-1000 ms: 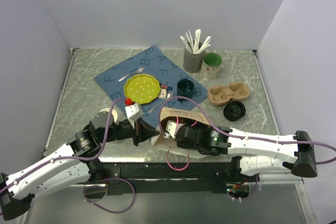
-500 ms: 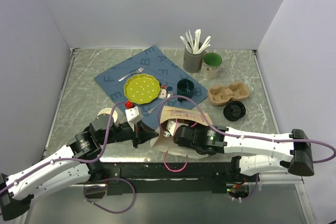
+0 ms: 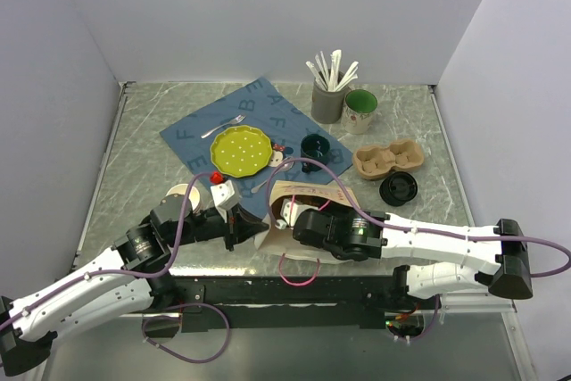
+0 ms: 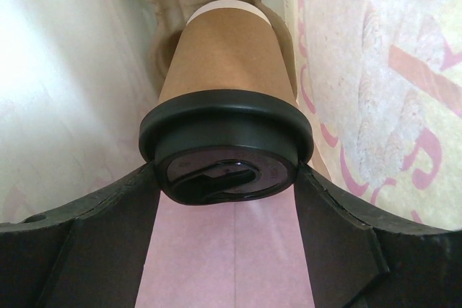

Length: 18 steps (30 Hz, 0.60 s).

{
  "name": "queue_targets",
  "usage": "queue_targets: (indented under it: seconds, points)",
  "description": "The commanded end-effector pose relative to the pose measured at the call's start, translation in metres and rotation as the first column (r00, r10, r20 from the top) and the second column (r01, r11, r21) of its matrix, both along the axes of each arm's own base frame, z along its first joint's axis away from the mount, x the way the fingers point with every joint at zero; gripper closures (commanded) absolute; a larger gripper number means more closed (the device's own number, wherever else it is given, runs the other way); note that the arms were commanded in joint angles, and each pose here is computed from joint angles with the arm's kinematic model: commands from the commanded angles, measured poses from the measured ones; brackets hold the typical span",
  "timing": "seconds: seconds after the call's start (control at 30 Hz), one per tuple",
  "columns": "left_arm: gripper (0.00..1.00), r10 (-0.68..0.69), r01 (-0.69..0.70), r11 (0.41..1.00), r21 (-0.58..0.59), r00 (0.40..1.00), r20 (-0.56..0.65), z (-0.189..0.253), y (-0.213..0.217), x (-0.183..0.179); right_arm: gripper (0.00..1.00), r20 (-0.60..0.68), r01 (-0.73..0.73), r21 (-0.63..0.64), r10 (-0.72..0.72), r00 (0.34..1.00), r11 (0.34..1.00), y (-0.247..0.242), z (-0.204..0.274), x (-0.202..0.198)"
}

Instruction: Pack the takeout coffee

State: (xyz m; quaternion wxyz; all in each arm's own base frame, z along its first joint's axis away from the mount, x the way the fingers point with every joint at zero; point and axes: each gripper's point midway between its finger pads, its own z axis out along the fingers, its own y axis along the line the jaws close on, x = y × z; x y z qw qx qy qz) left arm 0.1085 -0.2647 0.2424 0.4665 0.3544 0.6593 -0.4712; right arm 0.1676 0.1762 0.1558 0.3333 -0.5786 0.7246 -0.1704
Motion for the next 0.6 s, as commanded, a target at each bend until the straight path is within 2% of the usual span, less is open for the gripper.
queue_targets:
  seconds: [0.0, 0.57]
  points:
    - [0.99, 0.008, -0.008, 0.999, -0.032, 1.000, 0.022, 0.009, -0.002, 0.002, 0.64, 0.047, 0.020, 0.004, -0.020, 0.999, 1.000, 0.000, 0.017, 0.008]
    - [0.99, 0.033, -0.034, 0.999, 0.007, 0.999, 0.031, 0.004, -0.007, 0.013, 0.64, 0.058, 0.097, -0.080, -0.092, 0.994, 0.992, -0.025, 0.006, 0.008]
